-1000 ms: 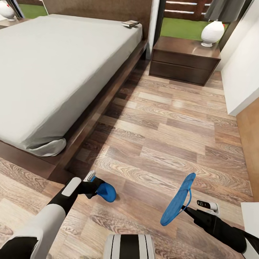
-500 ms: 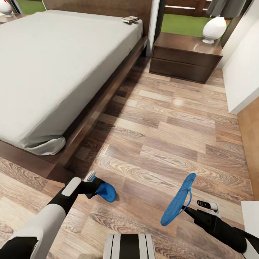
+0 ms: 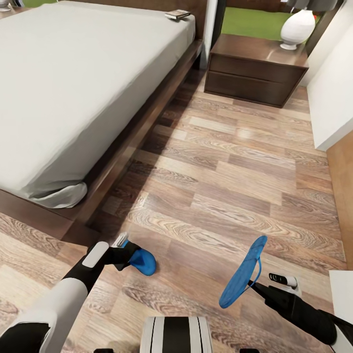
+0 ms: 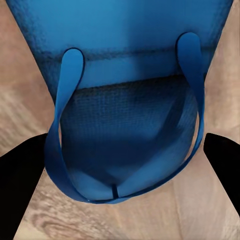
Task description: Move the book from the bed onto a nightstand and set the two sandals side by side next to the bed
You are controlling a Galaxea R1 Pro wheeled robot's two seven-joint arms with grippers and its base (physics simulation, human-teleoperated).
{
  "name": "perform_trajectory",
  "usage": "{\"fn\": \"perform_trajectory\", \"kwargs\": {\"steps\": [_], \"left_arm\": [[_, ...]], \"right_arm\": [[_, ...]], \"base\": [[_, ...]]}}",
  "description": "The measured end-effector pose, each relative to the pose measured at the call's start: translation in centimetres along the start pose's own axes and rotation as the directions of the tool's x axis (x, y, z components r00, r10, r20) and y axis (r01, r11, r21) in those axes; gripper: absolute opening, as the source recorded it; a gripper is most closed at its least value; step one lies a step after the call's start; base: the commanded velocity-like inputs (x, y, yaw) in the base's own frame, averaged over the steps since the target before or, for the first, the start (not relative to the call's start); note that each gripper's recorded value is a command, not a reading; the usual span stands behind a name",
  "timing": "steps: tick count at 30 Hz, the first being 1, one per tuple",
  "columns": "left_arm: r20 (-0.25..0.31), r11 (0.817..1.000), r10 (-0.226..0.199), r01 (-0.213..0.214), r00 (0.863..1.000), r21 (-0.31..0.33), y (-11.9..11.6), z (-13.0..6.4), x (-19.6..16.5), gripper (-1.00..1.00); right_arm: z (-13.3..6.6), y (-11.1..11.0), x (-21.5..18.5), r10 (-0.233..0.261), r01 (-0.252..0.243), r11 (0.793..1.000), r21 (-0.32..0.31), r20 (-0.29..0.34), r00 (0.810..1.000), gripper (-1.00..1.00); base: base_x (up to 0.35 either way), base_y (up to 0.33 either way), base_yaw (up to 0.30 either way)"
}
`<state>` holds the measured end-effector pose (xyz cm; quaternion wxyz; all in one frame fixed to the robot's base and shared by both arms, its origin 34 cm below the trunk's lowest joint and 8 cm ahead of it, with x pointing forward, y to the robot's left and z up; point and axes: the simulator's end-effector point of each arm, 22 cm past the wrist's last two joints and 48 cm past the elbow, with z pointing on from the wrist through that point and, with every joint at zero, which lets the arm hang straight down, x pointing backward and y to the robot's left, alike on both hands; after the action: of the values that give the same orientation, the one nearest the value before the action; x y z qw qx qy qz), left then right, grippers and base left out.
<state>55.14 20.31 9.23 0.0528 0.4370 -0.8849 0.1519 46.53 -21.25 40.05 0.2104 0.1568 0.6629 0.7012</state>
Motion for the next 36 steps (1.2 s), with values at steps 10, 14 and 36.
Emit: {"fn": "perform_trajectory", "kwargs": {"steps": [10,14,36], "left_arm": [[-0.006,1.000,-0.004,0.004,1.000,-0.009,0.55,0.53,0.09,-1.00],[-0.006,1.000,-0.004,0.004,1.000,-0.009,0.56,0.52,0.08,-1.00],[-0.012,1.000,-0.008,0.008,1.000,-0.015,0.89,0.89,0.23,-1.00]], "right_arm": [[-0.30,-0.56,0.08,0.011,-0.011,1.000,0.012,-0.002,1.000,-1.00],[-0.32,-0.58,0.09,0.011,-0.011,1.000,0.012,-0.002,1.000,-1.00],[-0.38,-0.90,0.18,0.018,-0.018,1.000,0.017,-0.002,1.000,-1.00]], "base": [[0.000,0.000,0.000],[0.000,0.000,0.000],[0.000,0.000,0.000]]}}
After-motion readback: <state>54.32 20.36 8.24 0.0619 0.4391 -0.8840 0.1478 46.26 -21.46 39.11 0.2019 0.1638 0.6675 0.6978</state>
